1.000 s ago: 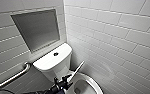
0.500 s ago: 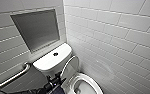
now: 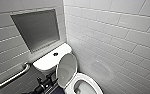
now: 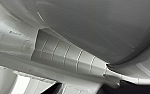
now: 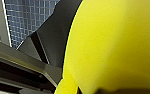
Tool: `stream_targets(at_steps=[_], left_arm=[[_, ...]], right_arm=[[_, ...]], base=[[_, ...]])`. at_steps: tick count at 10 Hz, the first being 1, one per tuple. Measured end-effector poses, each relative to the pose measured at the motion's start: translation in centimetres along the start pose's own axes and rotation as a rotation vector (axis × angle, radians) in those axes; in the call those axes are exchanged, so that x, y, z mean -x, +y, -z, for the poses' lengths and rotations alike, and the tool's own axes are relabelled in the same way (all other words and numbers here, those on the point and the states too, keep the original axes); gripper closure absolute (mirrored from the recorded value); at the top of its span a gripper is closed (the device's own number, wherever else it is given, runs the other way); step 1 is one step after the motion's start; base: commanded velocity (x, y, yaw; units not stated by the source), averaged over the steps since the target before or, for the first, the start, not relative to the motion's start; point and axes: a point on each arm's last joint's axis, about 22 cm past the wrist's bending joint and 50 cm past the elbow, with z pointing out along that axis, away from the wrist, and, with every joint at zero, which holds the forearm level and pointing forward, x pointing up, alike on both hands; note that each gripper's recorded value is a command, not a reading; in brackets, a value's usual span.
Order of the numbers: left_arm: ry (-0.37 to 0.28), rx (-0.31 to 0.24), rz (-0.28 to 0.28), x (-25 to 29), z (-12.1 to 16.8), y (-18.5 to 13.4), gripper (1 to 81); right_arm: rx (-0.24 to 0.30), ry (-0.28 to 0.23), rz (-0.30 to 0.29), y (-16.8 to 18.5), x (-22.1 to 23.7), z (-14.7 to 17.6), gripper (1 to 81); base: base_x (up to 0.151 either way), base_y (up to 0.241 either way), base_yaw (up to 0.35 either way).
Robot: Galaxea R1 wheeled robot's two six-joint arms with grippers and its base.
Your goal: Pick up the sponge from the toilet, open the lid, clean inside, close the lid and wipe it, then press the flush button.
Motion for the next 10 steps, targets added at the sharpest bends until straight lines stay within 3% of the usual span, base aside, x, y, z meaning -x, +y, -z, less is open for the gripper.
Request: stream_targets(at_steps=[2,3,5,7,10], left_arm=[[0.028,-0.089,-0.027,-1.8,2.9,-3.5,1.0],[-0.022,-0.091,-0.074,-0.5,2.4,-3.4,1.0],[-0.166,-0.163,-0.191,3.3,2.6,-4.9,1.0],[-0.292,-0.272,-0.379,4.9,4.6,-7.7,1.0],[-0.462,-0.516,-0.803,3.8,9.9,-14.6,1.0]], right_arm=[[-0.001,-0.001,0.0,-0.1,0.0,0.0,81.1],[-0.002,-0.002,0.0,-0.1,0.1,0.0,81.1],[-0.003,-0.001,0.001,-0.1,0.0,0.0,81.1],[-0.003,-0.002,0.003,-0.1,0.1,0.0,81.1],[0.01,0.01,0.014,0.7,-0.9,0.5,81.1]], base=[[0.0,0.0,0.0],[0.0,0.0,0.0],[0.0,0.0,0.0],[0.0,0.0,0.0],[0.0,0.0,0.0]])
